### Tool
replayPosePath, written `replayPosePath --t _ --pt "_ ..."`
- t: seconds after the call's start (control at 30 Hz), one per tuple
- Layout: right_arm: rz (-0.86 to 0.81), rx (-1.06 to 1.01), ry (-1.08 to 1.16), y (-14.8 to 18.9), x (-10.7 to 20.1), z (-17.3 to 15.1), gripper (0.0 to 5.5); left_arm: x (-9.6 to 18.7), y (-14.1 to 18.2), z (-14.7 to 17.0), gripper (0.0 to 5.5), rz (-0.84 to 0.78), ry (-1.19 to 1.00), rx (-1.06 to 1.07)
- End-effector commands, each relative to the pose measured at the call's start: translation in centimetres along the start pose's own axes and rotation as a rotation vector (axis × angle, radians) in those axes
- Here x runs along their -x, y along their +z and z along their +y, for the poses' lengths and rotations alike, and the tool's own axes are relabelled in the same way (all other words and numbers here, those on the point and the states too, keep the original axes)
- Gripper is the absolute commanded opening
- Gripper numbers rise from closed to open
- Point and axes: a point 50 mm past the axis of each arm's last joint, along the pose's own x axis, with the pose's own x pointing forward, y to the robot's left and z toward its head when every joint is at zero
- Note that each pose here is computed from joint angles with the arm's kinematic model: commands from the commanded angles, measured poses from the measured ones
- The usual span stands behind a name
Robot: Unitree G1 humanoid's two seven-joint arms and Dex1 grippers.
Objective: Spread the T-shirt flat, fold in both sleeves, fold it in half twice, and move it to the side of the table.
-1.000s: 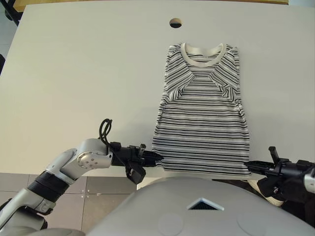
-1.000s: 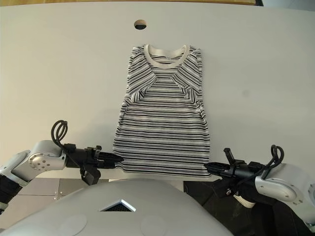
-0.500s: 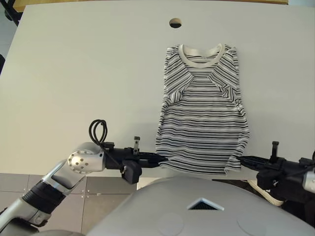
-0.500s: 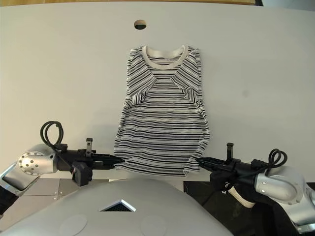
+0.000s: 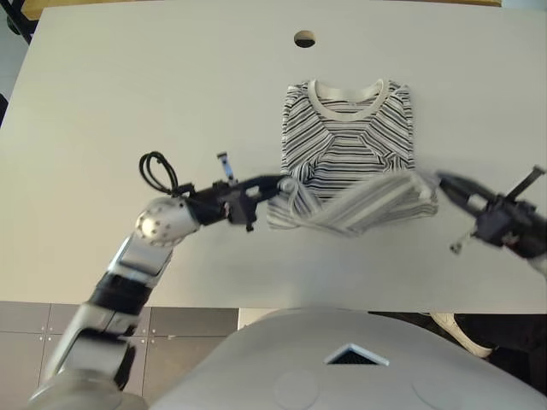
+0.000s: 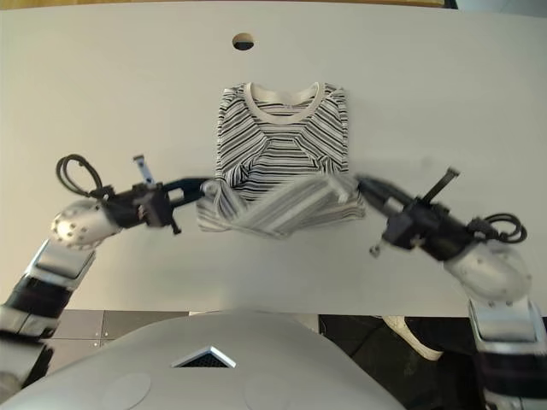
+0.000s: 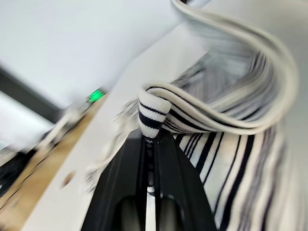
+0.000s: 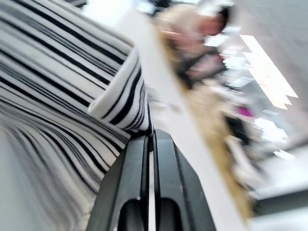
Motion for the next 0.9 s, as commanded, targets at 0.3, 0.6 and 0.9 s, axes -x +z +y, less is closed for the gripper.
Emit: replayPosePath --t 0.3,0.6,0.9 --pt "0.198 0.033 -0.204 -6.4 -8.1 0.9 0.10 -5.9 -4.6 5.9 0.13 0.198 0.202 -0.114" --pt "0.212 0.065 -0.283 -7.0 -10.0 -0.6 0.10 -8.1 -5.9 6.1 0.13 0.300 0.207 -0.184" --pt "0.252 0.079 -0.237 -7.7 -12.0 -0.3 0.94 -7.8 -7.2 5.4 0.77 0.379 0.265 -0.106"
